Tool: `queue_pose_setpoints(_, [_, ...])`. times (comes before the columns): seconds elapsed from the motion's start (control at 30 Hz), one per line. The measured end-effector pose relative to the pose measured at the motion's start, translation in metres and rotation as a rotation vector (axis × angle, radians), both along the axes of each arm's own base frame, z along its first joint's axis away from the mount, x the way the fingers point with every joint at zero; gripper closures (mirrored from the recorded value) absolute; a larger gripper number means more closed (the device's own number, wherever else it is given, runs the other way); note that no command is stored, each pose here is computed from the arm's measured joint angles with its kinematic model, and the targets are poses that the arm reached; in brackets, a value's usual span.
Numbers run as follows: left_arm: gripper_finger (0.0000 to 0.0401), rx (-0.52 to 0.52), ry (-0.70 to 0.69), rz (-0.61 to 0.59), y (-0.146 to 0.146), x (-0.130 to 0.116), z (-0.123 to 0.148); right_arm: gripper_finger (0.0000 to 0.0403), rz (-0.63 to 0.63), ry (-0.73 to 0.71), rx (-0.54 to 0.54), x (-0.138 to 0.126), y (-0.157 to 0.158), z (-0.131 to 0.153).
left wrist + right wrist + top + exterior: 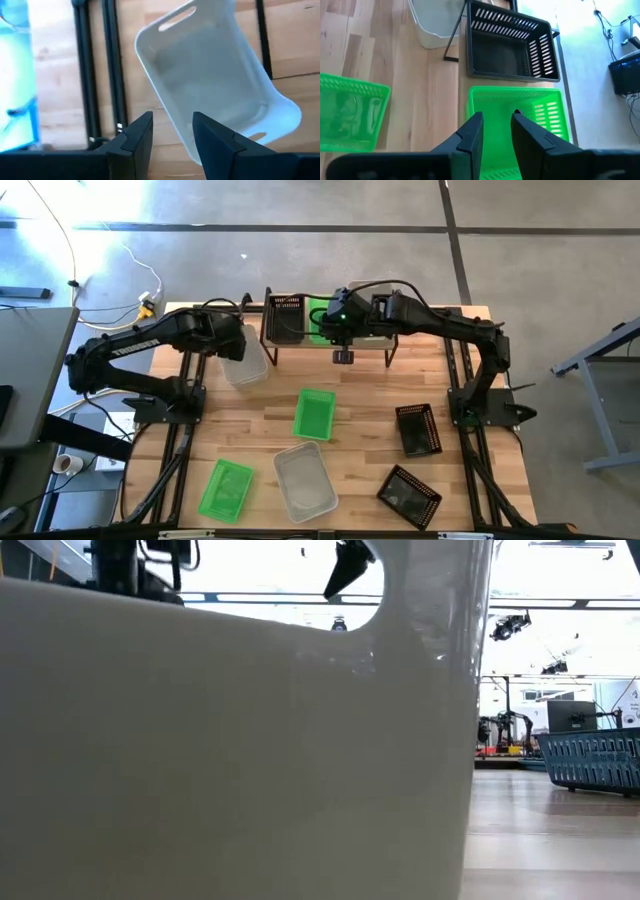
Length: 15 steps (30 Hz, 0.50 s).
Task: Stack baskets on shelf by color
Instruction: Stack the top gray bin on top of the gray bin on the shelf
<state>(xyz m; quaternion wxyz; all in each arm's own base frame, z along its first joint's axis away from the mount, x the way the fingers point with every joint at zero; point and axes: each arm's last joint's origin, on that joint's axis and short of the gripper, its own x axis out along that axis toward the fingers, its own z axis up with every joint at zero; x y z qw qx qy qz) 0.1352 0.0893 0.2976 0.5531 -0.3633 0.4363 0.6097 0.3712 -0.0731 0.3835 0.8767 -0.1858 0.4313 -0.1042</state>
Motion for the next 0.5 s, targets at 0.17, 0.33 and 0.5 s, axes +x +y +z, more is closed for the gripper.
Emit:
queue_pose_setpoints(0.17, [0.0270,-0.006,-0.053,0.067,0.015,-0.003,-0.019,0.0318,0.031,0.021,-0.026,0.000,0.000,0.000])
queue_pose_setpoints(0.33, [0.0270,-0.011,-0.081,0.124,0.028,-0.008,-0.039,0.0318,0.041,0.026,-0.035,0.000,0.000,0.000])
queue_pose_setpoints(0.5, [0.0270,-0.021,-0.084,0.204,0.034,-0.016,-0.060,0.0318,0.041,0.029,-0.036,-0.001,-0.001,0.000])
